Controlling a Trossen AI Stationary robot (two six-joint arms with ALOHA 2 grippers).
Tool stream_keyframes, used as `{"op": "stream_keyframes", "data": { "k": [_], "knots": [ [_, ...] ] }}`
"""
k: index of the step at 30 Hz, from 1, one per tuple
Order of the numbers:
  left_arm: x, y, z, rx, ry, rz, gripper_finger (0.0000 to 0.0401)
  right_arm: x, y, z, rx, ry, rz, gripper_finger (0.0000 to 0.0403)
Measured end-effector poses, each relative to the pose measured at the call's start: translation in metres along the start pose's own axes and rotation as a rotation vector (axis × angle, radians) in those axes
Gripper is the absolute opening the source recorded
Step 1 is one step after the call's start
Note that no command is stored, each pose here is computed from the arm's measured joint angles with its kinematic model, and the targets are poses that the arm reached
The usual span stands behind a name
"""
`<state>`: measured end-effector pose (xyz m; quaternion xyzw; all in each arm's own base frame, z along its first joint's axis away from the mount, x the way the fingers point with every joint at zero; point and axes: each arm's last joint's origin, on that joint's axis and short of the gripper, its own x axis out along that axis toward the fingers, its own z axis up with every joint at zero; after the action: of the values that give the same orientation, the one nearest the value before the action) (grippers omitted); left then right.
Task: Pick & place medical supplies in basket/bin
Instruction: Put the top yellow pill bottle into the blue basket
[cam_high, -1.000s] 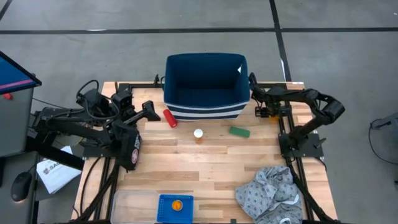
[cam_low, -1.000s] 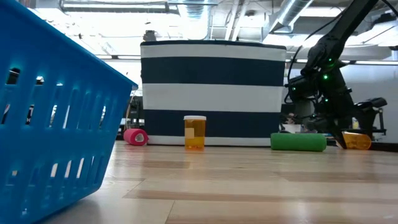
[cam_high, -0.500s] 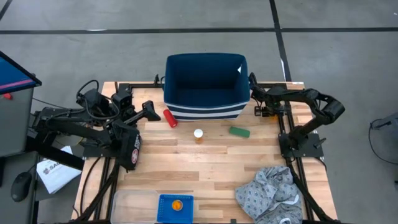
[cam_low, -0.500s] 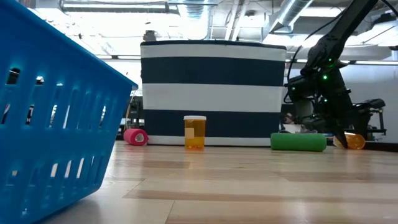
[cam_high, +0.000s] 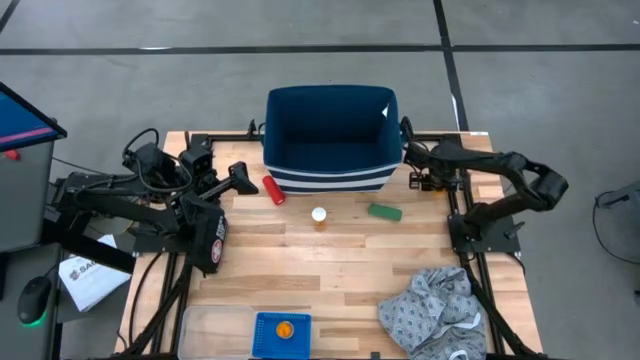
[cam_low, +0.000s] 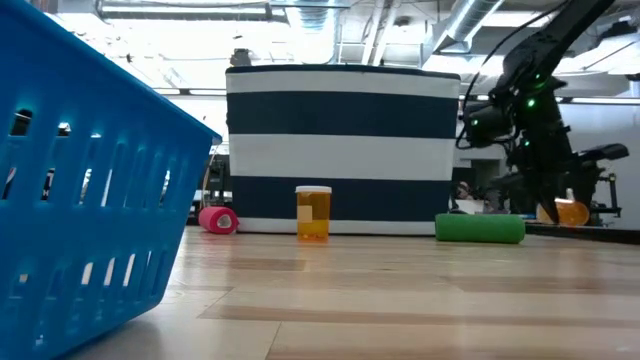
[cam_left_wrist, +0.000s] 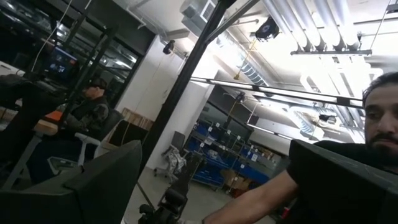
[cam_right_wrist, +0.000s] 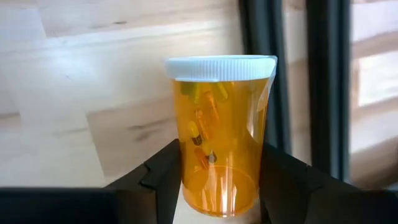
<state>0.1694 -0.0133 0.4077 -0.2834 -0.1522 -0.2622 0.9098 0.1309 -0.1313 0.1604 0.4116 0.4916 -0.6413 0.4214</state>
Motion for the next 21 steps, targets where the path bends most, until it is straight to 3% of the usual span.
{"op": "stream_keyframes", "data": {
  "k": [10,21],
  "knots": [
    [0.0,0.0,-0.001,-0.001,0.015,-0.015,0.04,-0.032,-0.028,-0.017,0.098,-0.06,0.093,0.0178],
    [0.0,-0.001,-0.001,-0.001,0.018,-0.019,0.04,-0.07,-0.048,-0.018,0.215,-0.144,0.319,0.0178]
  ]
}}
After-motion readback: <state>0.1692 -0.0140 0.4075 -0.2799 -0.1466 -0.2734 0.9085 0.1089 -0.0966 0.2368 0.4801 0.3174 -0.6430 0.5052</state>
